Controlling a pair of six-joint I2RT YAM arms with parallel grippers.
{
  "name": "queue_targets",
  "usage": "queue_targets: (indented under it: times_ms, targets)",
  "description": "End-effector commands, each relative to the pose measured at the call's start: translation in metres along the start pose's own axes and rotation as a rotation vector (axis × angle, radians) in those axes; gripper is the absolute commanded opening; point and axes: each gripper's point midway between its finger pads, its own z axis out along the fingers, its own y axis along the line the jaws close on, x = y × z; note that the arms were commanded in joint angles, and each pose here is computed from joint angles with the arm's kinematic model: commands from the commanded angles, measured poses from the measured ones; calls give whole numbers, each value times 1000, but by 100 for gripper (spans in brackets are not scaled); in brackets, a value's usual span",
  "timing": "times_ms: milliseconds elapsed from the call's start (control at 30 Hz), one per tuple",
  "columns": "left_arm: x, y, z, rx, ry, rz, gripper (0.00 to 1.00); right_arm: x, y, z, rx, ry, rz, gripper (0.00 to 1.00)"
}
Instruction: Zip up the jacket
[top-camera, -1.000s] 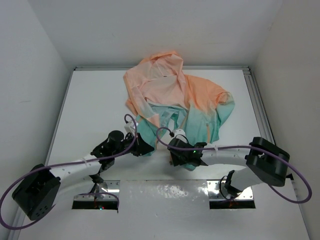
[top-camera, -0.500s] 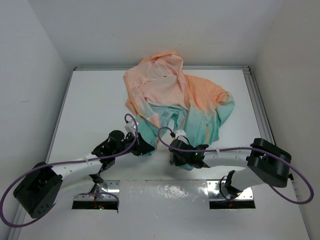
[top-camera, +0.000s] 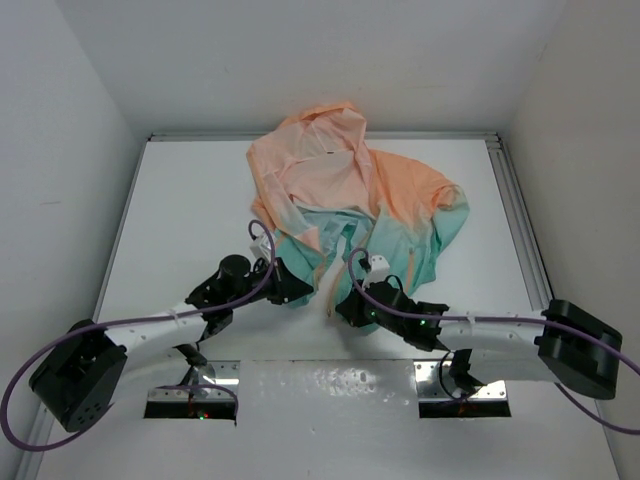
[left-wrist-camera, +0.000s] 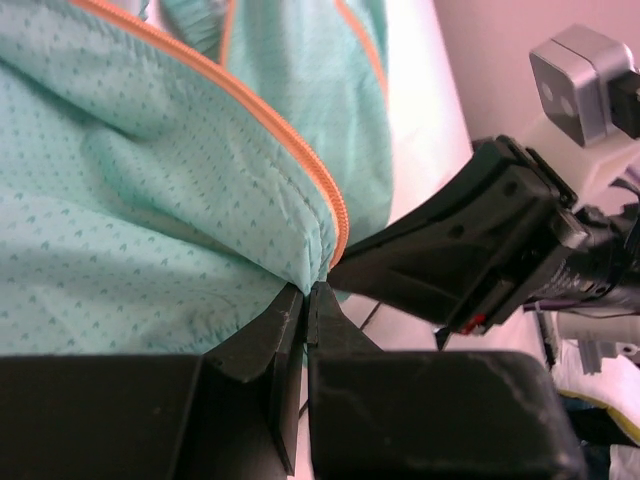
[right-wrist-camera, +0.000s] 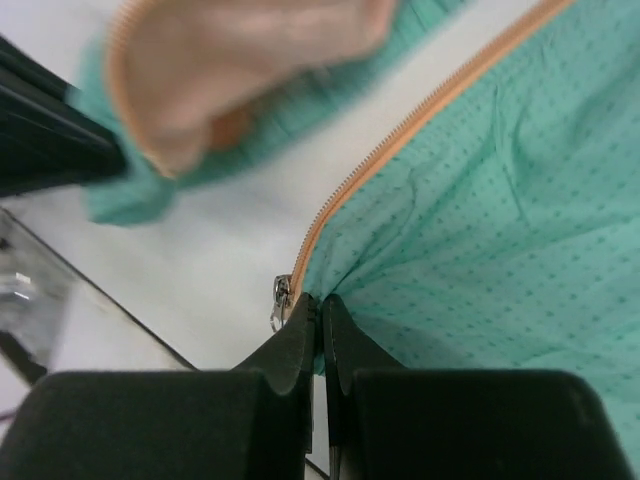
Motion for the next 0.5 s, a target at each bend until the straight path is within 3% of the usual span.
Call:
queue_targets:
  times_ms: [0,467]
  targets:
    - [-29,-27,4,63,-77,-1,0,-49,31,-5,-123,-213,99,0]
    - [-30,-30,8,78,-79,-36,0,-81,40,-30,-255,-423,149,0]
